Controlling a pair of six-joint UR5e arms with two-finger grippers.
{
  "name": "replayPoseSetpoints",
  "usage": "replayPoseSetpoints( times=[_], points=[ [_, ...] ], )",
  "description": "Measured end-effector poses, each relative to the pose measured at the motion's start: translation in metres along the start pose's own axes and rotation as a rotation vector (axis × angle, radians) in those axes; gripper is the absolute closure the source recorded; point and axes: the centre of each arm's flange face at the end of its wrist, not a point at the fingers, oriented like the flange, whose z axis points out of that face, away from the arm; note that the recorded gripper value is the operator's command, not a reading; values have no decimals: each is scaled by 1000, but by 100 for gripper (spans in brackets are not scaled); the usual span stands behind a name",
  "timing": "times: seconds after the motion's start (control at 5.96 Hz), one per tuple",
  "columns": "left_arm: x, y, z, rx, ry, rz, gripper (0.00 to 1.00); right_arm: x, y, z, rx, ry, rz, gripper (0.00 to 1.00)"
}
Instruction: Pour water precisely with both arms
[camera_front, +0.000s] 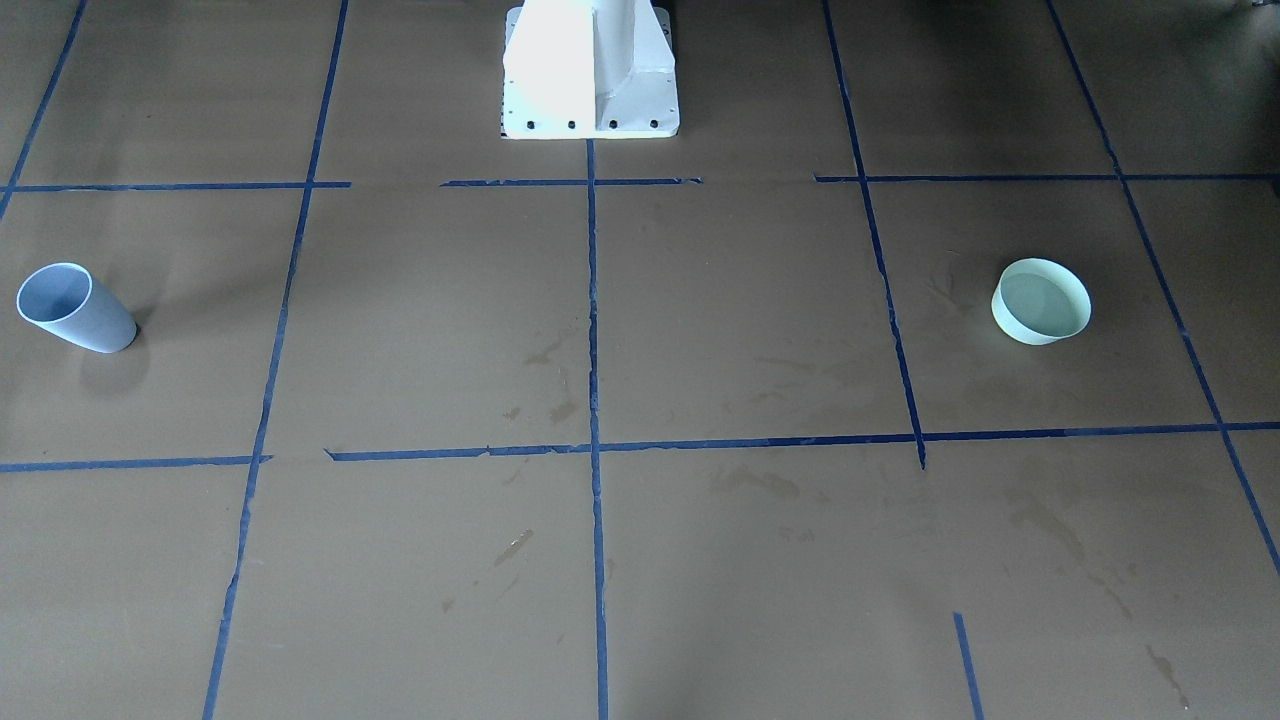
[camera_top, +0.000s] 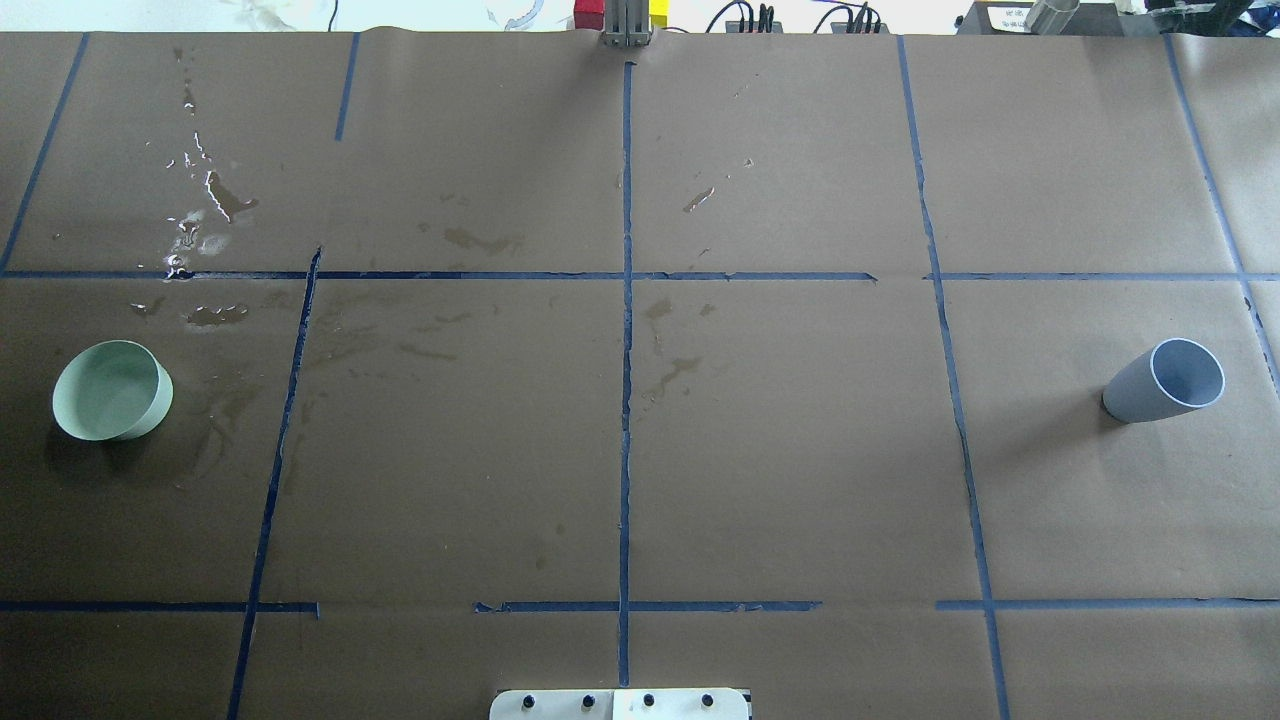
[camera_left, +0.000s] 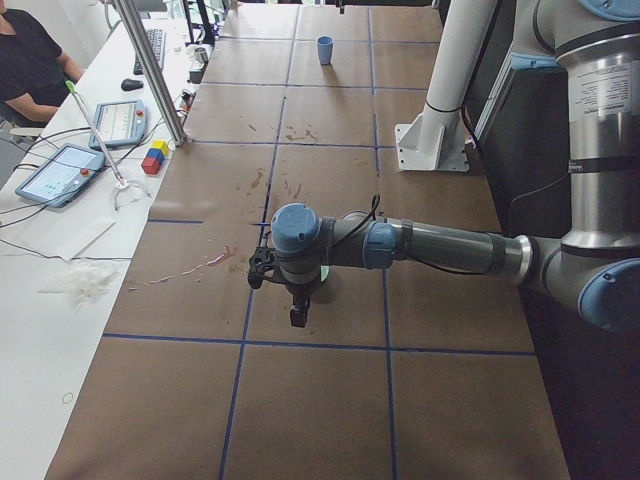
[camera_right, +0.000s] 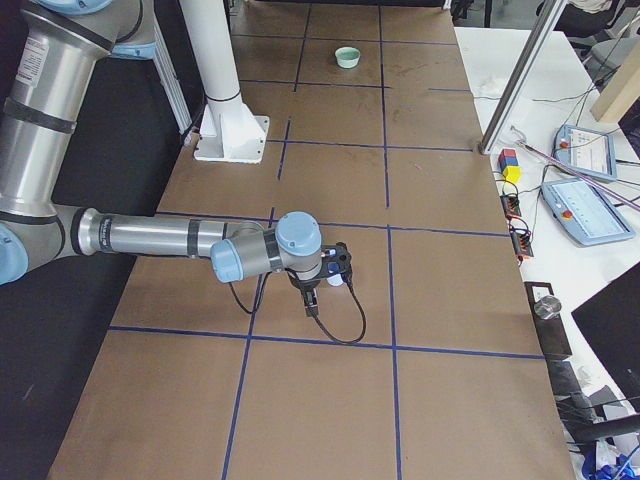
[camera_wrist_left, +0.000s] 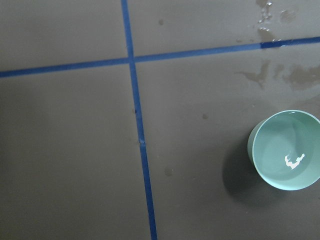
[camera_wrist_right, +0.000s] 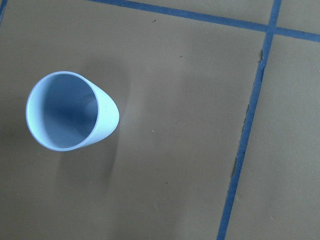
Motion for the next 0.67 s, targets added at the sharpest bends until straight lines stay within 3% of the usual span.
replayPoseSetpoints(
  times=[0.34,0.67],
  points=[
    [-14,20,8,-26,-60,-21,0,16,-9,-22,-20,20,-41,0],
    [-17,25,11,-32,-72,-35,0,22,-23,-43,-41,48,-16,0]
  ],
)
